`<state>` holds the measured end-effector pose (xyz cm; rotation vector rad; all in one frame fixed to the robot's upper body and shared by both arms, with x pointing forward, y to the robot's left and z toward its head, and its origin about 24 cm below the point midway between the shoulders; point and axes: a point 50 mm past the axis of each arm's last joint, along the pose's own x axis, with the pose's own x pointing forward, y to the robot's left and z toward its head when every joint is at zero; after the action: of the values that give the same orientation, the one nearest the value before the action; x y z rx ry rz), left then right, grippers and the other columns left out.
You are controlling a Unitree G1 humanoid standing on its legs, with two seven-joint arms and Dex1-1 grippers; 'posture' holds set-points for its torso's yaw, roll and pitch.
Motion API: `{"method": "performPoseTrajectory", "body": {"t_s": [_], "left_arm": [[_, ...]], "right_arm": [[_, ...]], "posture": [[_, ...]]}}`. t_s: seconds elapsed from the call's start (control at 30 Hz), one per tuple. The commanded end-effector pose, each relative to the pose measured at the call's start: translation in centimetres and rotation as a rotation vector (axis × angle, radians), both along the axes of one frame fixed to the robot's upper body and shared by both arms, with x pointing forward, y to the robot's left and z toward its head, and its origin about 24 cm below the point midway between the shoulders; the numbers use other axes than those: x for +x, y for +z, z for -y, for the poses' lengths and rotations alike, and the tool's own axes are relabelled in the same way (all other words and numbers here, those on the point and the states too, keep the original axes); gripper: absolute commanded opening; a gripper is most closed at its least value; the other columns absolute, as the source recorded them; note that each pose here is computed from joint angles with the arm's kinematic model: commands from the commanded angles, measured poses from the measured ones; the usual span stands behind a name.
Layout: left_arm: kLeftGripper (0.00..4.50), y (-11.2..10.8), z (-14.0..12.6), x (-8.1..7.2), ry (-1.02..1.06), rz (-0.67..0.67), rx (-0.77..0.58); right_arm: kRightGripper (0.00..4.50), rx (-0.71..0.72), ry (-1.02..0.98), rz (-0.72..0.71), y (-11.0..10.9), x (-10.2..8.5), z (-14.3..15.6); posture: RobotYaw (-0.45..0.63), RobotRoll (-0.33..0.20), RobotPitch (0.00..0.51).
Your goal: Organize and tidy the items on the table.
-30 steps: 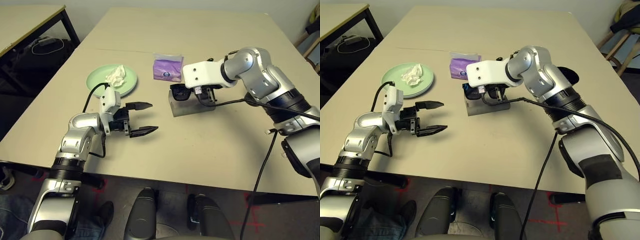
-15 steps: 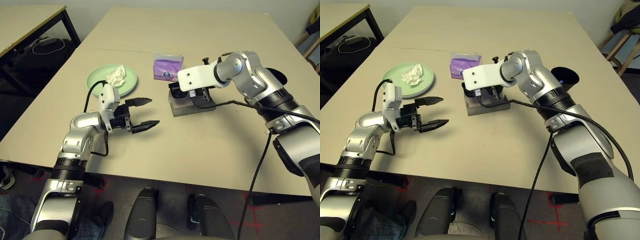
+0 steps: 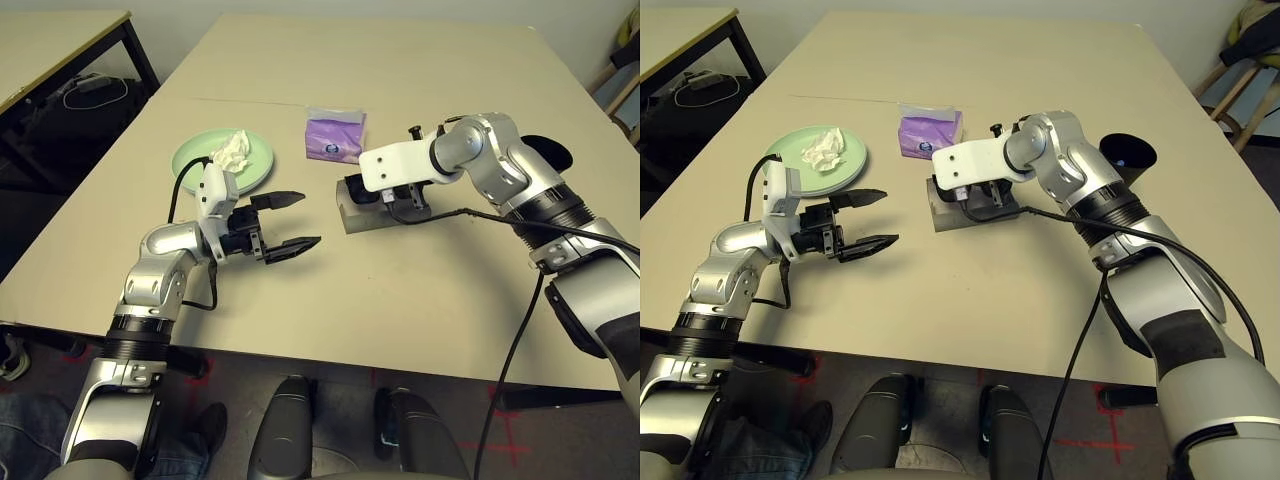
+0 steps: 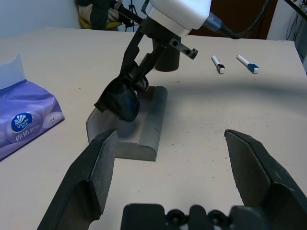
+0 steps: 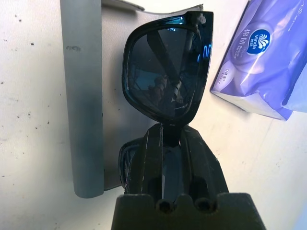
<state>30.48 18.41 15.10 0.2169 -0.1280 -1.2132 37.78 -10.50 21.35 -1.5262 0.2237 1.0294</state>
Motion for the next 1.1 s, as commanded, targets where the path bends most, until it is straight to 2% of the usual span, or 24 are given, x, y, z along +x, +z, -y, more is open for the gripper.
{"method": "performPoseTrajectory", "body": {"t_s": [0.03,0.43,1.1], "left_arm": [[4.5,0.2,0.2,-0.3,-0.015,0.007,-0.007],[4.5,0.0,0.3,-0.4,-0.014,0.001,-0.004],[4.5,-0.1,0.3,-0.4,-0.005,0.0,-0.001]], "right_arm": [[0.38,-0.034,0.01,-0.011,-1.1,-0.2,0.0],[0.38,-0.044,0.025,-0.036,-2.5,-0.6,-0.3],[0.38,-0.05,0.026,-0.052,-2.3,-0.5,-0.3]], "posture": [[0.28,0.0,0.117],[0.28,0.0,0.117],[0.29,0.0,0.111]]}}
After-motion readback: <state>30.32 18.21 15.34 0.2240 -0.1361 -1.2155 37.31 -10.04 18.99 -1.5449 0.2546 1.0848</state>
